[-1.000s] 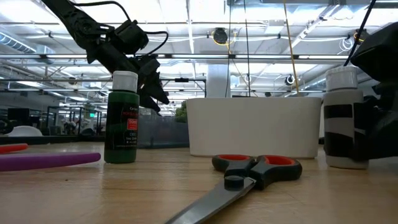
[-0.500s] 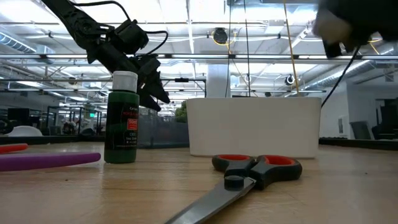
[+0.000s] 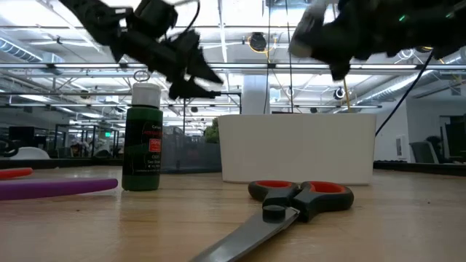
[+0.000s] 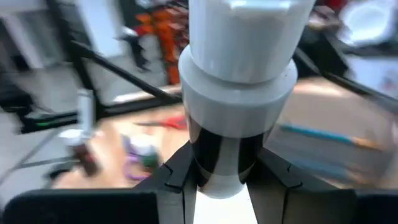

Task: Pick & Place Paint Supplies
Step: Put the white paint bottle into the gray bin

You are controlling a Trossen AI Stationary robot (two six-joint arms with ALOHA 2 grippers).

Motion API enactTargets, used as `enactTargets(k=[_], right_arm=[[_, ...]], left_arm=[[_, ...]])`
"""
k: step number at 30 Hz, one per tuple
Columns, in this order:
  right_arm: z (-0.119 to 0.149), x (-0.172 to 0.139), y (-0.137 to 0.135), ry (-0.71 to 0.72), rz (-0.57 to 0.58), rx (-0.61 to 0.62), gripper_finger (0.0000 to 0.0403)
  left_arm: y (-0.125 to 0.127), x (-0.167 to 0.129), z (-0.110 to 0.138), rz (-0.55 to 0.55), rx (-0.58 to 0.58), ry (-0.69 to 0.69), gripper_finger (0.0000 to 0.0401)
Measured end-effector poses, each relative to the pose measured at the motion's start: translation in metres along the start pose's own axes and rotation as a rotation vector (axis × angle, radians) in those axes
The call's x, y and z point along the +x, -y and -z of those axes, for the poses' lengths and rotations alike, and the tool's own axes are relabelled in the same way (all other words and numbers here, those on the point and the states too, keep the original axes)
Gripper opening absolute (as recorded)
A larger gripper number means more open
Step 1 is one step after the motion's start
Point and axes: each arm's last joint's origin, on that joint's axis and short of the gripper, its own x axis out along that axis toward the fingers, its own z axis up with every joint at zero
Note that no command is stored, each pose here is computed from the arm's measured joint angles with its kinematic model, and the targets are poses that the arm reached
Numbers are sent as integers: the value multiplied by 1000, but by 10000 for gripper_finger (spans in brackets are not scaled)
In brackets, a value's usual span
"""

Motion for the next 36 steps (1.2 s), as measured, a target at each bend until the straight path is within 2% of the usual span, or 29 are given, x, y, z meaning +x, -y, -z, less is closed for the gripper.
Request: enactTargets(k=[7, 12, 19, 27, 32, 36], right_arm=[[15, 24, 19, -133, 120, 40, 95], [18, 35, 17, -154, 94, 33, 95], [20, 47, 16, -166, 96, 6, 95], [23, 51, 16, -180, 99, 1, 95], [23, 51, 15, -181, 87, 2, 95], [25, 50, 15, -204, 77, 0, 95]], left_arm=[[60, 1, -24, 165, 164, 76, 296], [86, -2, -29, 152, 251, 124, 296], [100, 9, -30, 156, 242, 200, 296], [112, 51, -27, 272, 257, 105, 296], [115, 72, -26, 262, 267, -13, 296], [116, 80, -27, 247, 269, -54, 296]])
